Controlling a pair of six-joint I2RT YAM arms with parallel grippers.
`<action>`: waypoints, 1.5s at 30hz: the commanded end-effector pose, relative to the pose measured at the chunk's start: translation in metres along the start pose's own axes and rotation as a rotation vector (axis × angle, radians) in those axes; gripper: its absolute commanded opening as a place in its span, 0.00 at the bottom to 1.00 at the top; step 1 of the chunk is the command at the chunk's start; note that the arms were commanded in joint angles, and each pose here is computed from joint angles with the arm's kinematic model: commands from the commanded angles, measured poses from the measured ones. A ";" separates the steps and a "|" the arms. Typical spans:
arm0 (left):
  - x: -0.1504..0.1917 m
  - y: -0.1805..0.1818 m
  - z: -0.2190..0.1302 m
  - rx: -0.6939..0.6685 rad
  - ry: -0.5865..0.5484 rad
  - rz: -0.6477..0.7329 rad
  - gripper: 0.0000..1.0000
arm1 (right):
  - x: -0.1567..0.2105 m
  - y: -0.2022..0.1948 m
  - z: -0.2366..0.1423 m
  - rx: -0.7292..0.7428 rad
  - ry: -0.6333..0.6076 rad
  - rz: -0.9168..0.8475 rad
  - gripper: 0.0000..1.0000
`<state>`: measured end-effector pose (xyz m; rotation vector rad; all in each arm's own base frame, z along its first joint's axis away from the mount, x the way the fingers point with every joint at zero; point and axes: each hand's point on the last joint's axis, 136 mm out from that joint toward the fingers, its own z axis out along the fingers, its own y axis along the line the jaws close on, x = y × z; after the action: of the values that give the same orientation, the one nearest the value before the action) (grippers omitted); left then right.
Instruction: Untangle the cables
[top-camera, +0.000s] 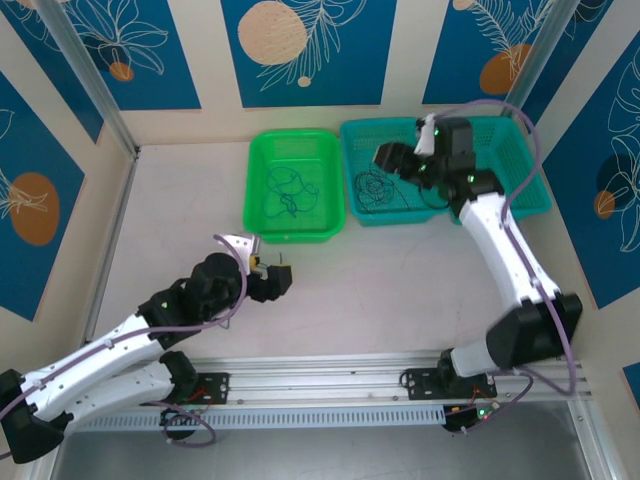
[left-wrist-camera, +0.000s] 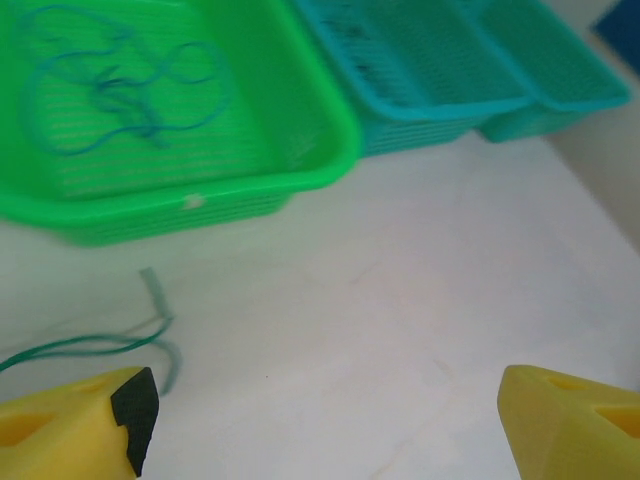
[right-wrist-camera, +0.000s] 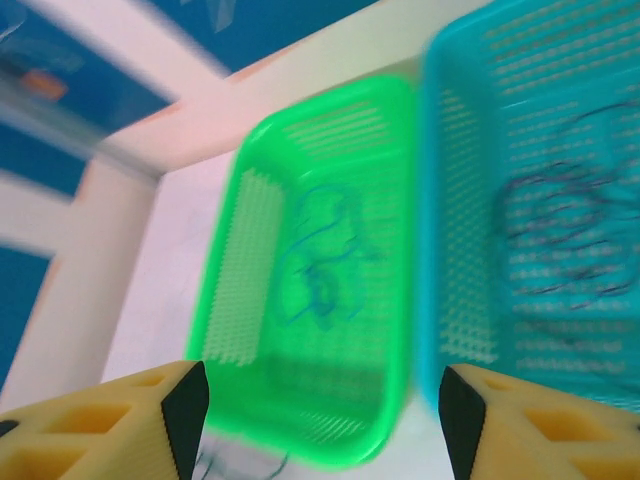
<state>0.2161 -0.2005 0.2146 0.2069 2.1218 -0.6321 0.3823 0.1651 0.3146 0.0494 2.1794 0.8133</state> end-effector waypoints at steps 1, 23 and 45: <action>0.016 0.074 -0.012 -0.320 0.030 -0.052 0.88 | 0.056 0.041 -0.003 -0.092 0.051 -0.150 0.64; 0.080 0.190 0.074 -0.426 0.240 -0.480 0.32 | 0.289 0.119 0.047 -0.176 0.527 -0.270 0.59; 0.044 0.088 0.033 0.072 0.186 -0.626 0.00 | 0.265 0.099 0.065 -0.323 0.404 -0.117 0.70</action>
<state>0.2510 -0.1348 0.1231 -0.4032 2.3281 -0.9885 0.2291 0.3407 0.1342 -0.3452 2.4920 1.0330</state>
